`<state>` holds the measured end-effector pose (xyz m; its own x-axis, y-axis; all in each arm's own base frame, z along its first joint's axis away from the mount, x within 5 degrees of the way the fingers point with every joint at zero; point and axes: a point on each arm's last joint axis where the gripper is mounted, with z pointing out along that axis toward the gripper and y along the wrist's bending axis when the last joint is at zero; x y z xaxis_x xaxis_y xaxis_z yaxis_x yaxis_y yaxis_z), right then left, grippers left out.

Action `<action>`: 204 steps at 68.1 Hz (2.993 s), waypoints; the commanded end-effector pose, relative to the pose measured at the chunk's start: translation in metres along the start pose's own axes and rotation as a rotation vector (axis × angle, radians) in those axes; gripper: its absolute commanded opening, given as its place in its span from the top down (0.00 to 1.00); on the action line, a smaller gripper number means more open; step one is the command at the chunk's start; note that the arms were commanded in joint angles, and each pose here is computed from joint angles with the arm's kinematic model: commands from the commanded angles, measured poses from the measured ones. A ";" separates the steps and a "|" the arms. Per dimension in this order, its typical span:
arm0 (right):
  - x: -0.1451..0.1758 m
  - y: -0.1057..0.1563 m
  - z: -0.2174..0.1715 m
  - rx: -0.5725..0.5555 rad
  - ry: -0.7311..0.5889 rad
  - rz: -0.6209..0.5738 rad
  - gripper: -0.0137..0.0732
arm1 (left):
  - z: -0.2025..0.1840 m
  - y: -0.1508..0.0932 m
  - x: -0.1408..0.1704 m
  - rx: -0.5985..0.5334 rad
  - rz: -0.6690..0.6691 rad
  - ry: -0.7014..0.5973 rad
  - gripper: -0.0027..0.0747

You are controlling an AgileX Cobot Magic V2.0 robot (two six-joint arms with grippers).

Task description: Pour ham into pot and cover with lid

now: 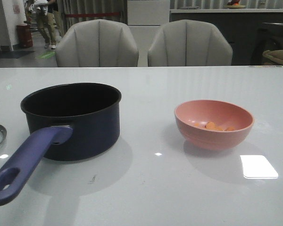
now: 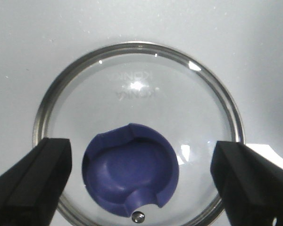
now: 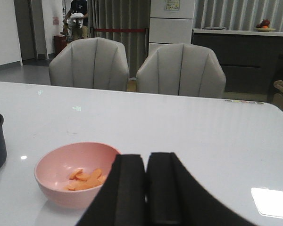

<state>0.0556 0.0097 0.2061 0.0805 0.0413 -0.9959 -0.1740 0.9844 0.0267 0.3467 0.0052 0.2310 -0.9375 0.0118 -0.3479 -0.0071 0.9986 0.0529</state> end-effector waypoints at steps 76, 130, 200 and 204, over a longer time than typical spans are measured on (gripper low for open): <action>-0.011 0.000 -0.002 0.002 -0.115 -0.011 0.68 | -0.201 -0.020 0.228 0.378 0.084 -1.125 0.17; -0.092 0.002 0.014 0.009 0.094 -0.004 0.68 | -0.171 -0.016 0.265 0.414 0.126 -1.185 0.17; -0.034 0.007 0.240 0.043 0.887 0.231 0.32 | -0.171 -0.016 0.265 0.414 0.125 -1.187 0.17; -0.028 0.008 0.254 0.042 0.914 0.232 0.32 | -0.171 -0.016 0.265 0.414 0.125 -1.187 0.17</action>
<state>0.2752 0.0554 0.2465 -0.7813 0.0900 -0.6176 -0.0487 0.9777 0.2042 0.0392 -0.0163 0.2828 -0.1207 -0.0301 -0.9922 0.3590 0.9306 -0.0719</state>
